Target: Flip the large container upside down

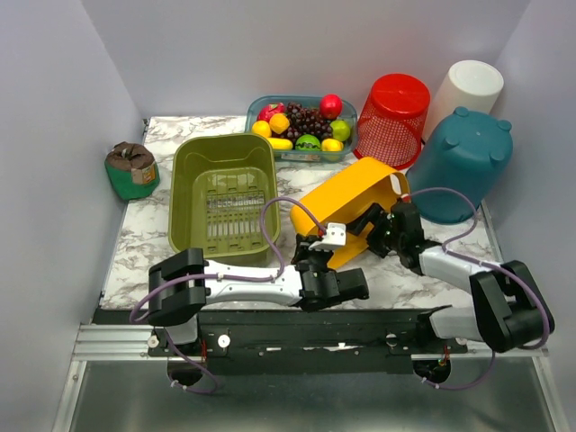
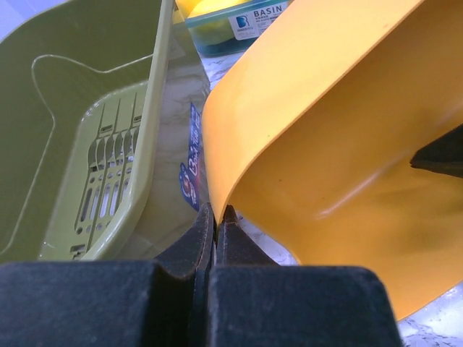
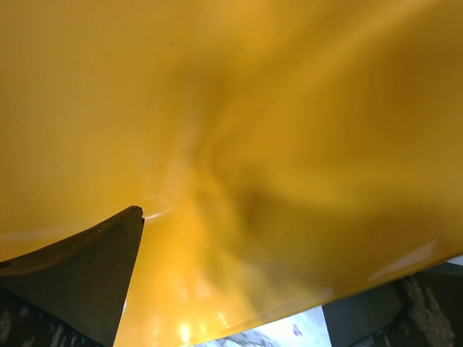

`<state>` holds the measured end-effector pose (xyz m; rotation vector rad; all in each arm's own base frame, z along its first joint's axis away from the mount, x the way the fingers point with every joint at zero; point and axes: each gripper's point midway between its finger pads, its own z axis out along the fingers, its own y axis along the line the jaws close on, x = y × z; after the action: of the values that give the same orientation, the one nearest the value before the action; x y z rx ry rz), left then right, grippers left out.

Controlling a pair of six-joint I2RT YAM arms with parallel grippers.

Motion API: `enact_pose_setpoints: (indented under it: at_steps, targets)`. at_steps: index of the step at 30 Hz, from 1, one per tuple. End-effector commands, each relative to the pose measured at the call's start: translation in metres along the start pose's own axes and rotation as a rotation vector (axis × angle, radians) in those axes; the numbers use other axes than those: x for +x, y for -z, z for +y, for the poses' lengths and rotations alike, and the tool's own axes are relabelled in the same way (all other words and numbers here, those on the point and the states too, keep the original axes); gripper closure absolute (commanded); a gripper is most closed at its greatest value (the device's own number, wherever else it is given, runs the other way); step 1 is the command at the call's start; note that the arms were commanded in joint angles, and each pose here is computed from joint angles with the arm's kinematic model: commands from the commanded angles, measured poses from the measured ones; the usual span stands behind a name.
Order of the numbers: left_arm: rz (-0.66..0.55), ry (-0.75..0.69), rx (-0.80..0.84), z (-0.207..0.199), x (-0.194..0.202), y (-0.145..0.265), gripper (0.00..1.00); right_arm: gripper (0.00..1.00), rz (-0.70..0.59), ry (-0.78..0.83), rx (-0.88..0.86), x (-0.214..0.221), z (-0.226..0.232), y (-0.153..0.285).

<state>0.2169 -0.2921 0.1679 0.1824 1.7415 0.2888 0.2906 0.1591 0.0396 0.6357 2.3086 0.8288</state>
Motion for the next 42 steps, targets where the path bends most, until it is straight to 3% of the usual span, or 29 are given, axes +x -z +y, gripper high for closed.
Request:
enact_pose_setpoints:
  at_steps: [1, 10, 18, 20, 24, 25, 26, 31, 34, 35, 38, 42]
  targets:
    - [0.08, -0.025, 0.074, -0.01, 0.024, 0.014, 1.0, 0.0, -0.014, 0.008, 0.217, 0.013, -0.056, 0.018]
    - [0.067, -0.036, 0.045, -0.012, 0.023, 0.012, 1.0, 0.0, -0.112, -0.022, 0.393, 0.002, -0.083, 0.054]
    - [0.058, -0.044, 0.023, -0.005, 0.019, 0.012, 0.99, 0.02, -0.2, -0.048, 0.38, -0.007, -0.079, 0.081]
    - [0.069, -0.028, 0.039, -0.007, 0.019, 0.013, 0.88, 0.02, -0.211, -0.047, 0.363, -0.006, -0.08, 0.083]
    - [0.076, -0.029, 0.089, -0.014, 0.017, 0.016, 0.81, 0.02, -0.209, -0.06, 0.354, -0.004, -0.078, 0.088]
    - [0.075, -0.037, 0.098, -0.011, 0.016, 0.017, 0.78, 0.02, -0.198, -0.061, 0.367, -0.001, -0.082, 0.088]
    - [0.079, -0.014, 0.118, -0.016, 0.014, 0.018, 0.69, 0.03, -0.194, -0.064, 0.372, 0.0, -0.083, 0.087]
    - [0.092, 0.013, 0.218, -0.024, 0.012, 0.024, 0.57, 0.04, -0.183, -0.034, 0.387, -0.007, -0.077, 0.081]
    - [0.1, 0.022, 0.271, -0.031, 0.011, 0.028, 0.45, 0.04, -0.187, -0.017, 0.382, -0.011, -0.075, 0.076]
    - [0.096, 0.022, 0.294, -0.034, 0.009, 0.03, 0.36, 0.04, -0.187, -0.009, 0.374, -0.013, -0.072, 0.073]
    - [0.106, 0.053, 0.344, -0.039, 0.008, 0.035, 0.21, 0.04, -0.201, 0.017, 0.343, -0.022, -0.063, 0.067]
    - [0.099, 0.078, 0.393, -0.04, 0.001, 0.039, 0.14, 0.04, -0.181, 0.073, 0.334, -0.032, -0.051, 0.053]
